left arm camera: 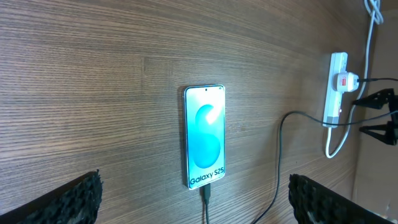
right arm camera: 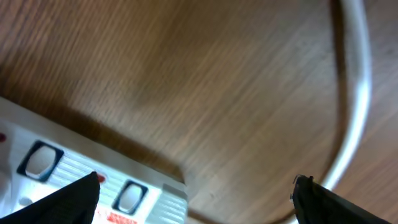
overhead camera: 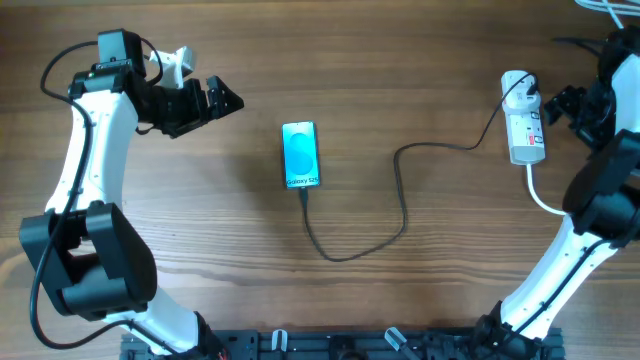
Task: Plug charger to phone and switch on socket
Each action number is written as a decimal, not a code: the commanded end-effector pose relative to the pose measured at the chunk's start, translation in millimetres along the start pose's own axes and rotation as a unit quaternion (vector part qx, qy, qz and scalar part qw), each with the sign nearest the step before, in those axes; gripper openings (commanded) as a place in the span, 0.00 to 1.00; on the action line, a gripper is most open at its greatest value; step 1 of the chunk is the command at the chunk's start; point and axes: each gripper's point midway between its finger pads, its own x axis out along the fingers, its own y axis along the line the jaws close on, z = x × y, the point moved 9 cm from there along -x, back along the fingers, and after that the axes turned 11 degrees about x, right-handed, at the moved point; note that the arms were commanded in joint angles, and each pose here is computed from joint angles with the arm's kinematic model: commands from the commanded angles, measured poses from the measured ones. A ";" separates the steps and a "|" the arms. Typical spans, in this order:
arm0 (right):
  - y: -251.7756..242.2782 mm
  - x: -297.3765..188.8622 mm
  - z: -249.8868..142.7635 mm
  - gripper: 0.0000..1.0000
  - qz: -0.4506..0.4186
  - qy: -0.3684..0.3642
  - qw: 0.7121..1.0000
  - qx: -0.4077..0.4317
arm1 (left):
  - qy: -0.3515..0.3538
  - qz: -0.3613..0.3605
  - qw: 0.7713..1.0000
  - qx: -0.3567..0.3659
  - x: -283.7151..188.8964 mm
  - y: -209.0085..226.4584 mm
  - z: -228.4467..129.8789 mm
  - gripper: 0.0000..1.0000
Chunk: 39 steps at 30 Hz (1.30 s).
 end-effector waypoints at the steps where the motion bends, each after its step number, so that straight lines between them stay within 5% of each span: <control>1: 12.0 17.7 0.3 1.00 0.013 0.011 1.000 -0.005 | -0.004 0.002 1.000 0.003 -3.2 -0.7 0.1 1.00; 10: 27.6 24.1 1.5 1.00 0.078 0.029 0.996 -0.029 | -0.004 0.002 1.000 0.004 -3.2 -0.7 0.1 1.00; 39: 27.8 24.1 2.3 1.00 0.078 0.024 0.996 -0.048 | -0.004 0.002 1.000 0.003 -3.2 -0.7 0.1 1.00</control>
